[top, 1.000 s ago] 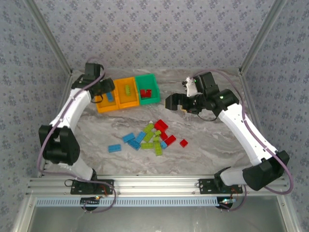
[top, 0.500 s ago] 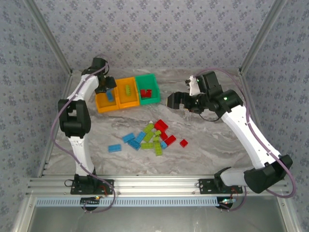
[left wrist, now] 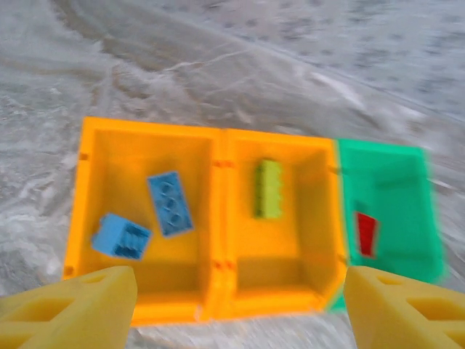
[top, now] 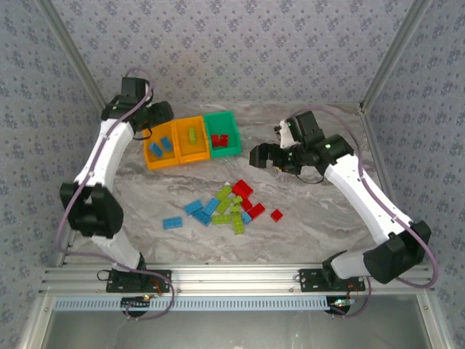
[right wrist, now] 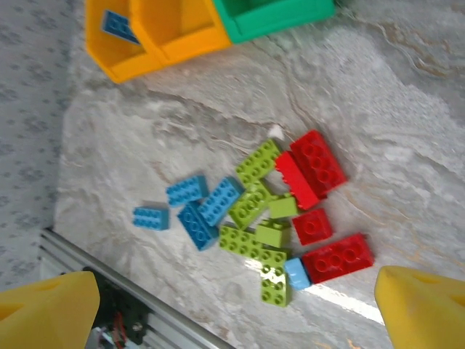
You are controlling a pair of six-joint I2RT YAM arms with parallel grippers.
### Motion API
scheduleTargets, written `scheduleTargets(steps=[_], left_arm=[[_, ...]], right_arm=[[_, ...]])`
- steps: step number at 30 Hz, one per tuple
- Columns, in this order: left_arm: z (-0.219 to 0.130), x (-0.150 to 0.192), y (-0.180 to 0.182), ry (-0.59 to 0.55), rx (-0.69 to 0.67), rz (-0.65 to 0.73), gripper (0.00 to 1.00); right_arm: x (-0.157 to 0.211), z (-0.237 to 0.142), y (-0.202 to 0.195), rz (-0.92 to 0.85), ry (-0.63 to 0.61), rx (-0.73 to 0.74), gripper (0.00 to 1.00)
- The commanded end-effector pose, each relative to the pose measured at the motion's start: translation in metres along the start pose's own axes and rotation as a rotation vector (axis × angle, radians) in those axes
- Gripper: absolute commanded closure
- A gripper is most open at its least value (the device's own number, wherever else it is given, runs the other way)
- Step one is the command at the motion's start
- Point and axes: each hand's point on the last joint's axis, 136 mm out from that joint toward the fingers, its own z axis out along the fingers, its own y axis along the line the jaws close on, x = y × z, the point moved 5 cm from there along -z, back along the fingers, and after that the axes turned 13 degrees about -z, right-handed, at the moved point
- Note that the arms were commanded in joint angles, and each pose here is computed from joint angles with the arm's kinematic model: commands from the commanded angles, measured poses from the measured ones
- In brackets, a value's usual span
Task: Sort the legos into containers by color
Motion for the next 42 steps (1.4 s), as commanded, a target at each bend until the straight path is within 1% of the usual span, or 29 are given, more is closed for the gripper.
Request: scheduleTargets(steps=[1,4,7,10,12,17,19,23,29,31,34,38,42], left_arm=[[-0.056,0.031,-0.042,0.032,0.233,0.193,0.24],[-0.092,0.072,-0.055,0.073,0.365,0.399,0.22],[-0.120,0.116,-0.058,0.111,0.487,0.595,0.18],[-0.139,0.155,-0.050,0.143,0.584,0.785,0.14],[-0.144,0.171,-0.044,0.156,0.601,0.846,0.11],[-0.141,0.187,-0.040,0.218,0.613,0.835,0.06],[-0.137,0.191,-0.042,0.234,0.612,0.832,0.04],[-0.131,0.195,-0.046,0.235,0.611,0.829,0.01],[-0.123,0.196,-0.046,0.241,0.589,0.836,0.01],[-0.121,0.197,-0.046,0.241,0.584,0.837,0.01],[-0.118,0.198,-0.045,0.242,0.581,0.839,0.01],[-0.114,0.200,-0.044,0.246,0.574,0.837,0.01],[-0.112,0.199,-0.043,0.244,0.560,0.832,0.01]], right_arm=[[0.019,0.029,-0.012,-0.059,0.121,0.092,0.00],[0.030,0.058,-0.014,-0.094,0.211,0.111,0.02],[0.036,0.087,-0.012,-0.142,0.281,0.139,0.09],[0.038,0.115,-0.018,-0.161,0.310,0.183,0.15],[0.037,0.129,-0.025,-0.149,0.320,0.216,0.22],[0.035,0.167,-0.045,-0.109,0.329,0.248,0.42],[0.033,0.178,-0.052,-0.090,0.341,0.252,0.47],[0.032,0.196,-0.057,-0.060,0.367,0.219,0.50],[0.051,0.217,-0.065,-0.051,0.435,0.219,0.50],[0.057,0.219,-0.069,-0.043,0.455,0.230,0.52],[0.062,0.219,-0.075,-0.019,0.459,0.238,0.61],[0.058,0.213,-0.076,0.005,0.441,0.228,0.73],[0.044,0.197,-0.072,-0.004,0.400,0.232,0.76]])
